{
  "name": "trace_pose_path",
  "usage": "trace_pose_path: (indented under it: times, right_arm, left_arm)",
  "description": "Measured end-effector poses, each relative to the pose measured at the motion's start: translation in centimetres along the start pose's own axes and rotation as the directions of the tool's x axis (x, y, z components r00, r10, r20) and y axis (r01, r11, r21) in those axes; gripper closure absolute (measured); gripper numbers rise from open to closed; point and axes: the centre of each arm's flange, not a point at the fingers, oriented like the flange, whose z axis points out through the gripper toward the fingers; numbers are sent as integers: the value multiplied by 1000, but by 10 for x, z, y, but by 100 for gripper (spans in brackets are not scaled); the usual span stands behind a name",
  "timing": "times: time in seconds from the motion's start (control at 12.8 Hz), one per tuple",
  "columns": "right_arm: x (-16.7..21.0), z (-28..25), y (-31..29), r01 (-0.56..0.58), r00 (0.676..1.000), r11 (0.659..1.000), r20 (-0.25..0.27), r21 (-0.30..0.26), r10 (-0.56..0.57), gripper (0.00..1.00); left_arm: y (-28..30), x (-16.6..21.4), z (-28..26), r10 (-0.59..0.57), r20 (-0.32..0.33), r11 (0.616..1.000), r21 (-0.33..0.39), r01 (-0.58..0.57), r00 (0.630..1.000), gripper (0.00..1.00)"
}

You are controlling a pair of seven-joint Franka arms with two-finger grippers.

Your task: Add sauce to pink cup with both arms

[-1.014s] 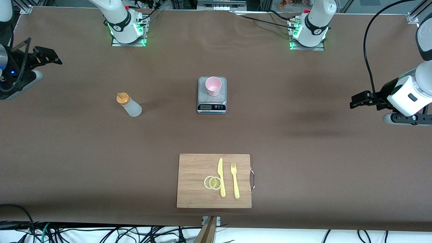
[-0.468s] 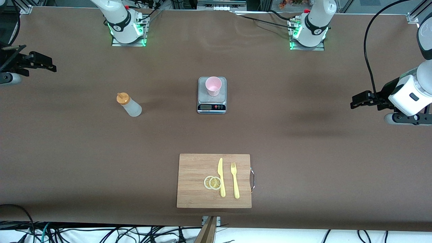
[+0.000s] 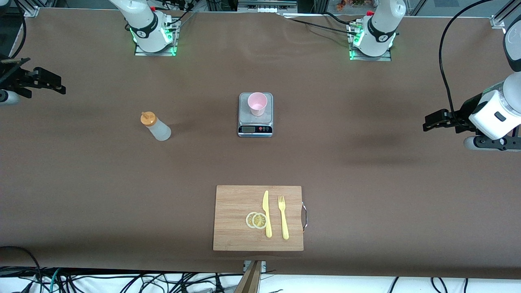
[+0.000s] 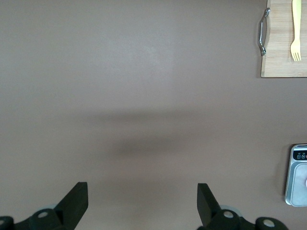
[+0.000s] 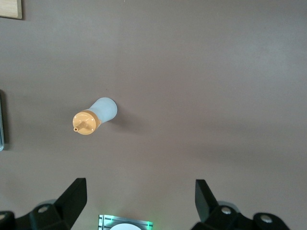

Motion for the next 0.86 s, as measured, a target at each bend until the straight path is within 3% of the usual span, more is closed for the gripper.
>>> trace_pose_path:
  times: [0.31,0.86]
  right_arm:
    - [2,-7,-14,19,999,1000,-28,0,-19,0]
    - [15,1,-21,31,999,1000,-21,1,-31,0]
  left_arm:
    - [0,0,0,0,-1,1000,0,0,1000,0]
    - [1,0,-1,2,-2,1000,0,-2,1000,0]
